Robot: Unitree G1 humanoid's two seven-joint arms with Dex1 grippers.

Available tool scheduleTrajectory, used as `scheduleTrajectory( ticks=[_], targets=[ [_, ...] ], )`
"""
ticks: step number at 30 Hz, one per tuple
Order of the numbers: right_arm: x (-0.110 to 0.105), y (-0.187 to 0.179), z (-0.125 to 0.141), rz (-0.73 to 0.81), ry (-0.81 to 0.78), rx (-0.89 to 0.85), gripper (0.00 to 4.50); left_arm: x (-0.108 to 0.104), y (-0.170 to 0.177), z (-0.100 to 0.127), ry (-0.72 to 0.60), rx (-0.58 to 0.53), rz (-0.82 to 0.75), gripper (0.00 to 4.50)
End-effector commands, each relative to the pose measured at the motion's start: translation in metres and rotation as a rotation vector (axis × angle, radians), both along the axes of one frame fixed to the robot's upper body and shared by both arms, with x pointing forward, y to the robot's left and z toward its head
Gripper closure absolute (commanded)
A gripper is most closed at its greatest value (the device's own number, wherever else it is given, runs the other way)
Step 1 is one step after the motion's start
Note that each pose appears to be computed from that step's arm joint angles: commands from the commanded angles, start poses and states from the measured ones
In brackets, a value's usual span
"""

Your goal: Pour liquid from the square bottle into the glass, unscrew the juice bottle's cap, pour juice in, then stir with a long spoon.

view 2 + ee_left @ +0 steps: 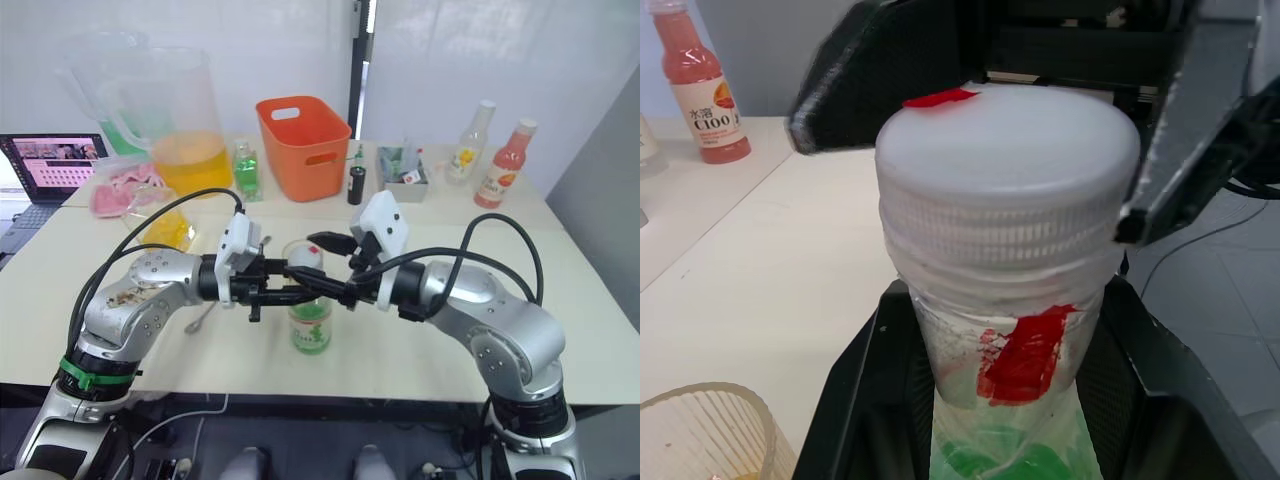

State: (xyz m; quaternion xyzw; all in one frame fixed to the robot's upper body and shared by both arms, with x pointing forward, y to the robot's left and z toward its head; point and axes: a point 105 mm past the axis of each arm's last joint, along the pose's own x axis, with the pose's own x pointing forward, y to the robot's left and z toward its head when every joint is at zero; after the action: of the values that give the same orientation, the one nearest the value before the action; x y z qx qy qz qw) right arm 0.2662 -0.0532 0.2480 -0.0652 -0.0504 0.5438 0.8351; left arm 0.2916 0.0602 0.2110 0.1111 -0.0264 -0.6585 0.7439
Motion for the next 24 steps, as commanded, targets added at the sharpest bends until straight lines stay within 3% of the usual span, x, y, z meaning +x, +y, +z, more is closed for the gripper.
scheduleTrajectory(
  ticks=[1, 9, 18, 24],
  targets=[
    [-0.006, 0.001, 0.008, 0.024, -0.038, 0.014, 2.82, -0.003, -0.003, 0.002, -0.027, 0.003, -0.024, 3.03],
    [-0.002, 0.003, -0.008, 0.221, 0.020, -0.088, 2.82, -0.007, -0.001, 0.006, -0.029, -0.011, -0.029, 3.03],
    [0.021, -0.001, 0.002, 0.553, -0.098, -0.247, 2.82, -0.014, 0.010, 0.009, -0.012, -0.011, -0.002, 3.03],
    [0.032, -0.007, 0.002, 0.675, -0.153, -0.313, 2.82, -0.016, 0.011, 0.007, -0.002, -0.008, 0.009, 3.03]
  ],
)
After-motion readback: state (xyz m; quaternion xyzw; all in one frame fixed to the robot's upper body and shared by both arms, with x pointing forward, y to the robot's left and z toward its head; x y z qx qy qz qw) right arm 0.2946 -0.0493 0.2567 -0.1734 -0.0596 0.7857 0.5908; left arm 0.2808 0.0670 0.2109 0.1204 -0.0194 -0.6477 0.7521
